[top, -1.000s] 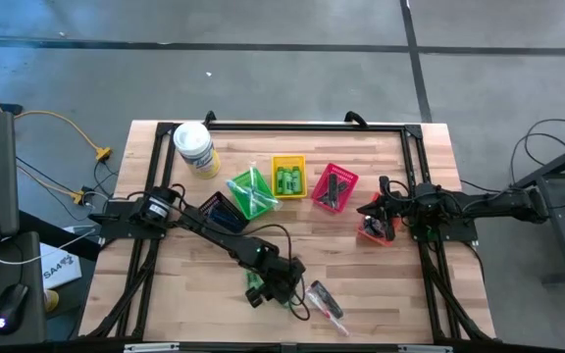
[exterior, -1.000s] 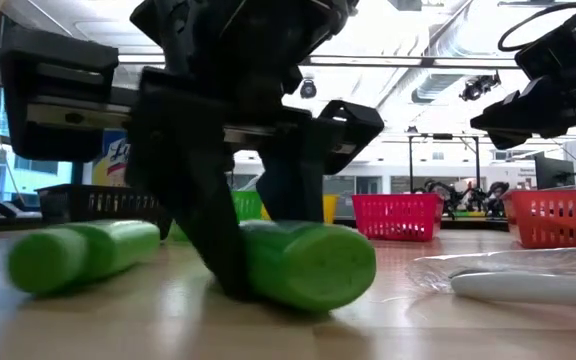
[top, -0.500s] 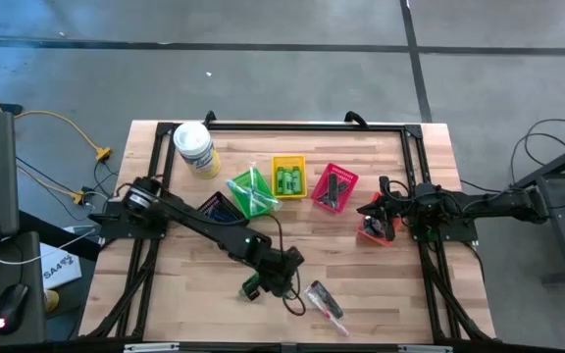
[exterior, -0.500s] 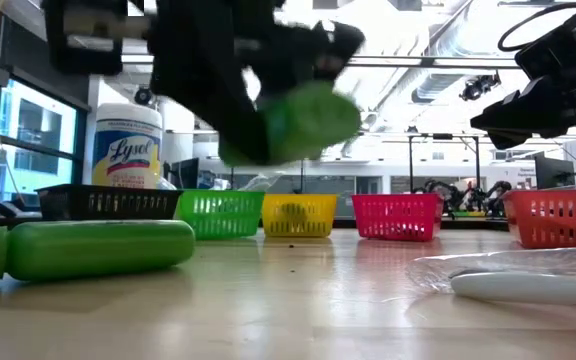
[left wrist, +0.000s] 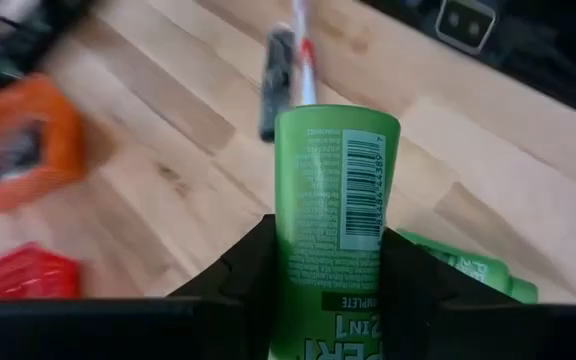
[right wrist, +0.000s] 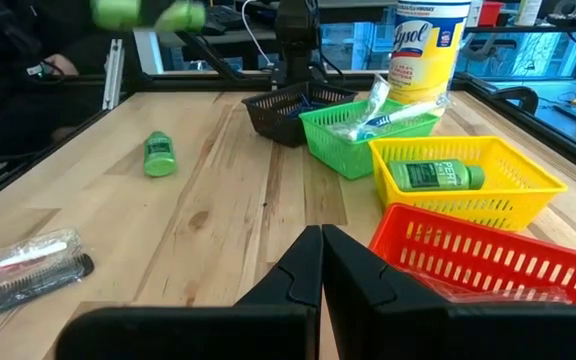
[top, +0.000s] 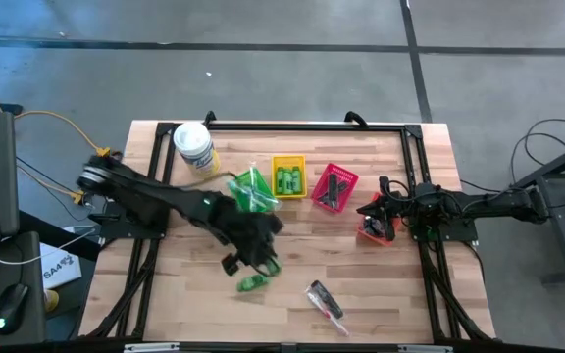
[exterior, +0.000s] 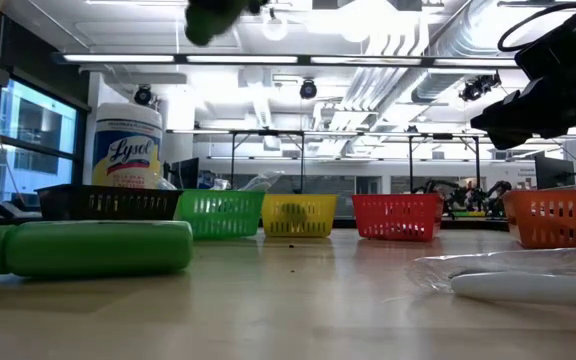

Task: Pick & Place Travel size toiletries
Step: Put the green shampoo bottle into the yellow bin

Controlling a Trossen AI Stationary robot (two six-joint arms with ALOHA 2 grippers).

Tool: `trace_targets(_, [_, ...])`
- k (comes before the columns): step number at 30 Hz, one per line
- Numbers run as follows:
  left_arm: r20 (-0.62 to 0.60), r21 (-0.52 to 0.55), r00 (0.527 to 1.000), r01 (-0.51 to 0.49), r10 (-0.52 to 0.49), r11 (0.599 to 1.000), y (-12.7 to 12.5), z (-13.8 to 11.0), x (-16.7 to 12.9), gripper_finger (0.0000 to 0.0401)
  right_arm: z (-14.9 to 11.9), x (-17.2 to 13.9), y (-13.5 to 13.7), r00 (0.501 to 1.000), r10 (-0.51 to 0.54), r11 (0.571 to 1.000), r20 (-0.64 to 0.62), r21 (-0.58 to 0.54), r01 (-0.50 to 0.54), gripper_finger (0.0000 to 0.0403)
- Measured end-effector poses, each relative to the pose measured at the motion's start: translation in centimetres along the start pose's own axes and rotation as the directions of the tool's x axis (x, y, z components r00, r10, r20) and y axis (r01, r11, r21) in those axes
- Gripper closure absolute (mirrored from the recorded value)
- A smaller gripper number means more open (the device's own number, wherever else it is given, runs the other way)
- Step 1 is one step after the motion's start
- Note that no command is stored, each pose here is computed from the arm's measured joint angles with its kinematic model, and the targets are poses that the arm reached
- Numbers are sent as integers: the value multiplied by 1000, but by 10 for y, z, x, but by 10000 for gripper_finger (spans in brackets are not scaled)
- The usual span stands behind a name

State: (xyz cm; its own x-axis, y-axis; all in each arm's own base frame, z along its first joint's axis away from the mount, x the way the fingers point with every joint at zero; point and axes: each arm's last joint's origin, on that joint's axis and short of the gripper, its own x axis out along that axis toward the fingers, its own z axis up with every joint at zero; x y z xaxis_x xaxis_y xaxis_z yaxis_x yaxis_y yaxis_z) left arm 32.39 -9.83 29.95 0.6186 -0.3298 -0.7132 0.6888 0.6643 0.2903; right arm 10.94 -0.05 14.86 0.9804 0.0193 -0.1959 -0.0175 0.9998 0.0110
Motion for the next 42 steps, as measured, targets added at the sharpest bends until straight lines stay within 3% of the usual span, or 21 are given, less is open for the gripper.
trace_targets(4, [118,-26,988,-97,100,995,-6,-17,-37,285,0,0,0,1000,0,1000,-2,0,0,401])
trace_targets(10, [264,-109,932,-227,249,968,-26,-58,-76,286,0,0,0,1000,-1,1000,2,0,1,401])
trace_targets(23, [399,-246,805,-367,439,897,-78,-126,-106,287,1,0,0,1000,-1,1000,9,16,1,401])
trace_targets(26, [417,-322,744,-416,522,850,-85,-139,-106,287,1,0,0,1000,-1,1000,9,16,1,401])
trace_targets(32, [385,-436,668,-476,637,764,-100,-165,-104,287,1,0,0,1000,-1,1000,12,17,1,401])
trace_targets(38, [259,-682,543,-483,799,549,-102,-186,-108,288,1,0,0,1000,-1,1000,13,17,1,401])
trace_targets(40, [234,-719,529,-471,816,512,-103,-193,-107,288,1,0,0,1000,-2,1000,13,17,2,401])
trace_targets(42, [235,-724,532,-463,814,511,-104,-200,-104,288,1,0,0,1000,-1,1000,14,17,1,401])
